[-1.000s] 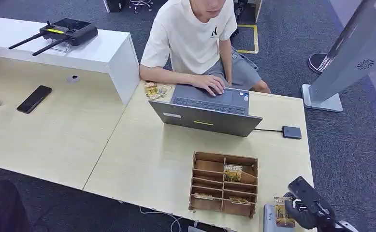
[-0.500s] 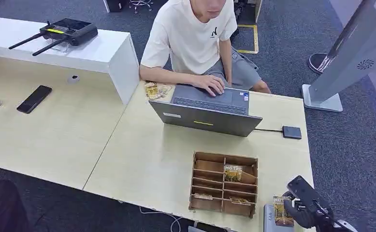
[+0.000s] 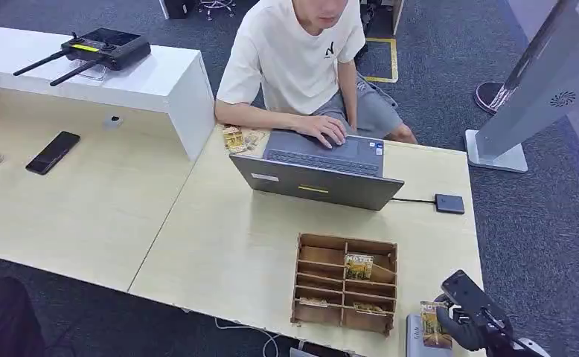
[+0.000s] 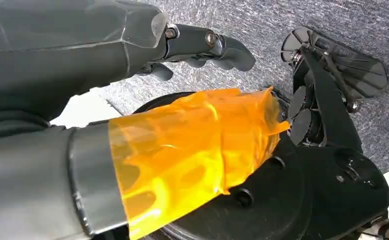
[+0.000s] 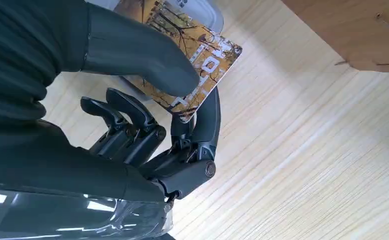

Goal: Pass the card to the sensor for recognition and then transmit it.

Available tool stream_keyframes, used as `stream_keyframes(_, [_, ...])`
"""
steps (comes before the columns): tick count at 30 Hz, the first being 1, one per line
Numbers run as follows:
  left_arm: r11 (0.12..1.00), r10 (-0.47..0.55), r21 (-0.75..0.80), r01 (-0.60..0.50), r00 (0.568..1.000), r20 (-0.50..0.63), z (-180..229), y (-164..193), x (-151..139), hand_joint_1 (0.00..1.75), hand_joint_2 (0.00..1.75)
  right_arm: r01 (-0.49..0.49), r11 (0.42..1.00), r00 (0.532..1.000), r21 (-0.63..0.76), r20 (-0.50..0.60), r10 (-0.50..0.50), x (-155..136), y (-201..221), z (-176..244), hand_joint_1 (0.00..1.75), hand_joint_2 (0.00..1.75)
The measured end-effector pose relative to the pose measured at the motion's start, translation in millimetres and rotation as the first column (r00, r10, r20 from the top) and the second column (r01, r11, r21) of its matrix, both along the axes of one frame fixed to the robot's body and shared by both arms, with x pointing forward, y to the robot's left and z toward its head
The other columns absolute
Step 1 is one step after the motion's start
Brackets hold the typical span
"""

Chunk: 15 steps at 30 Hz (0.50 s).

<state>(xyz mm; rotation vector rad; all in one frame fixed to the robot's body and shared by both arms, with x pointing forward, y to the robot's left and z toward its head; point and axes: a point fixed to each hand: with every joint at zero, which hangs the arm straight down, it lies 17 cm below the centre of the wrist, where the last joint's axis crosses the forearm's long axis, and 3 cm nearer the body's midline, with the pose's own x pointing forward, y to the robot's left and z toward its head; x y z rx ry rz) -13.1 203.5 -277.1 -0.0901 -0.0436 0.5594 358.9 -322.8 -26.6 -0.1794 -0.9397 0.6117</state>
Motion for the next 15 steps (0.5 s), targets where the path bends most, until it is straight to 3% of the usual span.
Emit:
stream_keyframes(7, [1.000,0.000,0.002,0.000,1.000,-0.001,0,0,0,0.00,0.00,0.007,1.000,1.000,0.007,0.013,-0.007,2,2,1,1.75,1.75])
stream_keyframes(15, [0.999,-0.021,-0.029,0.021,1.000,0.018,1,-1,3,0.00,0.00,0.047,0.998,0.991,0.033,0.126,-0.051,20,11,20,1.75,1.75])
